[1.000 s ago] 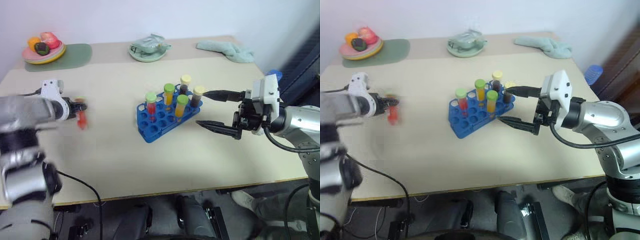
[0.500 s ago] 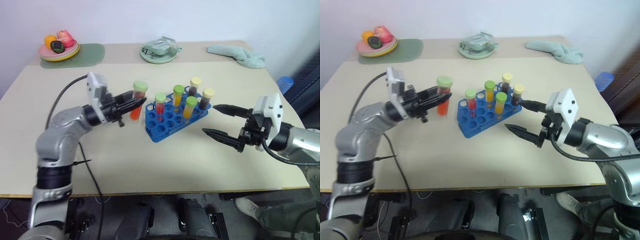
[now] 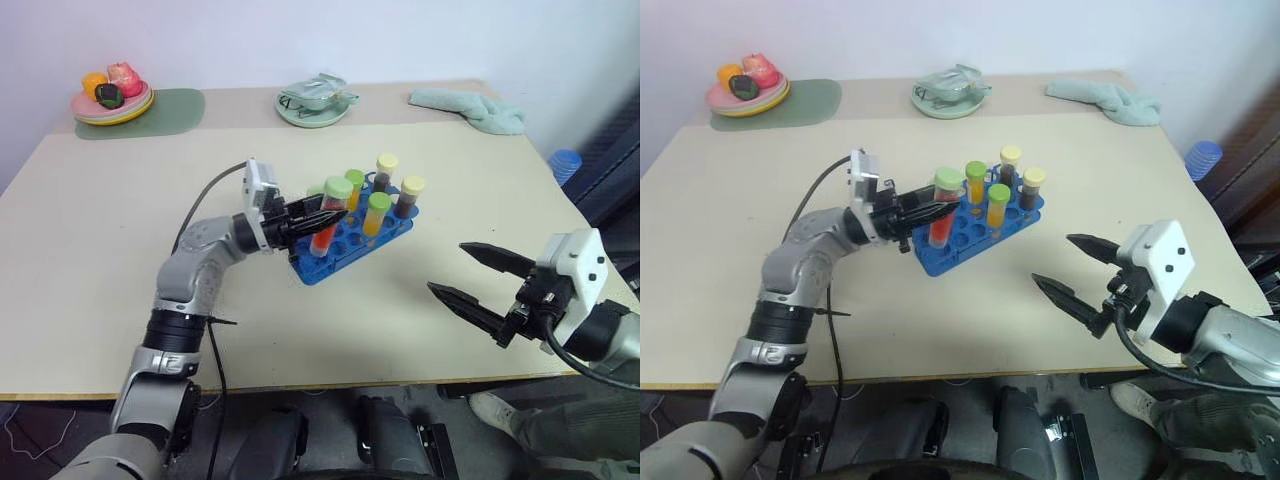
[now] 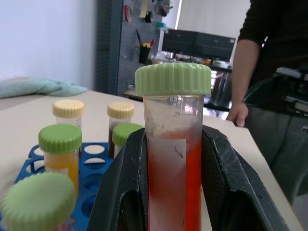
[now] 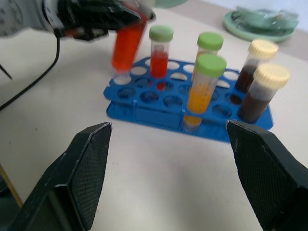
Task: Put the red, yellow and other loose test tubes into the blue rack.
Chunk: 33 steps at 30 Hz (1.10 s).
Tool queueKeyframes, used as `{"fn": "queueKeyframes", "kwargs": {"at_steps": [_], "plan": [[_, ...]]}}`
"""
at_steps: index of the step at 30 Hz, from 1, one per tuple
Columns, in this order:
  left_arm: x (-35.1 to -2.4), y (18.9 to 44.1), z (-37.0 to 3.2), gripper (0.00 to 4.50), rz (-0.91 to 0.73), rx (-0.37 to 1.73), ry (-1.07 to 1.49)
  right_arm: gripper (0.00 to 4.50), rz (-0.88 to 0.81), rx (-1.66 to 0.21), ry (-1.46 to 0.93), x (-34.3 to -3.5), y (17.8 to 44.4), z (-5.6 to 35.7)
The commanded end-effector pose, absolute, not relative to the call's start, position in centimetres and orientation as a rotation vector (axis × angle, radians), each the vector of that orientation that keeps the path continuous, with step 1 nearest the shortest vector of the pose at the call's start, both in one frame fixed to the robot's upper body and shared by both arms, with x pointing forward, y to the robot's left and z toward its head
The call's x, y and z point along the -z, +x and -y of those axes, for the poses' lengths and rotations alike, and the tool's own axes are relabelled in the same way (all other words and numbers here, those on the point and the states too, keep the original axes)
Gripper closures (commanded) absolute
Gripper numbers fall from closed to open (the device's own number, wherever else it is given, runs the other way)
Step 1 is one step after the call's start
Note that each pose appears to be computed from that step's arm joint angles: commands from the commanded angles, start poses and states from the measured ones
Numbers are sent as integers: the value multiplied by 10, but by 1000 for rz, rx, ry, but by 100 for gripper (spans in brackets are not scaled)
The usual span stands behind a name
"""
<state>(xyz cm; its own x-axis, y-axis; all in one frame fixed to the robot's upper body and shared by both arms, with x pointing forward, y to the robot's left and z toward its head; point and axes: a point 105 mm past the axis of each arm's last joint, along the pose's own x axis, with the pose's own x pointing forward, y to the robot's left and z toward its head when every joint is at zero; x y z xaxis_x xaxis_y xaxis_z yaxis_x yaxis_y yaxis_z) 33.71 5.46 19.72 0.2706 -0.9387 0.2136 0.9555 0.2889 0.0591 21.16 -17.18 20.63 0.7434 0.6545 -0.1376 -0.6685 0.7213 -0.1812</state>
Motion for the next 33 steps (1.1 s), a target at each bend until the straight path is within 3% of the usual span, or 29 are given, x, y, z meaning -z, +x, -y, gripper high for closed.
{"fn": "queueKeyframes", "kwargs": {"at_steps": [1, 9, 33], "plan": [[-210, 338, -49, 338, 305, 1254, -14, 60, -32, -712, -251, -214, 208, 169], [-210, 334, -47, 338, 307, 1140, -26, 60, -25, -694, -242, -214, 206, 165], [-183, 336, -27, 338, 258, 1124, -24, 60, -38, -711, -237, -206, 200, 161]]}}
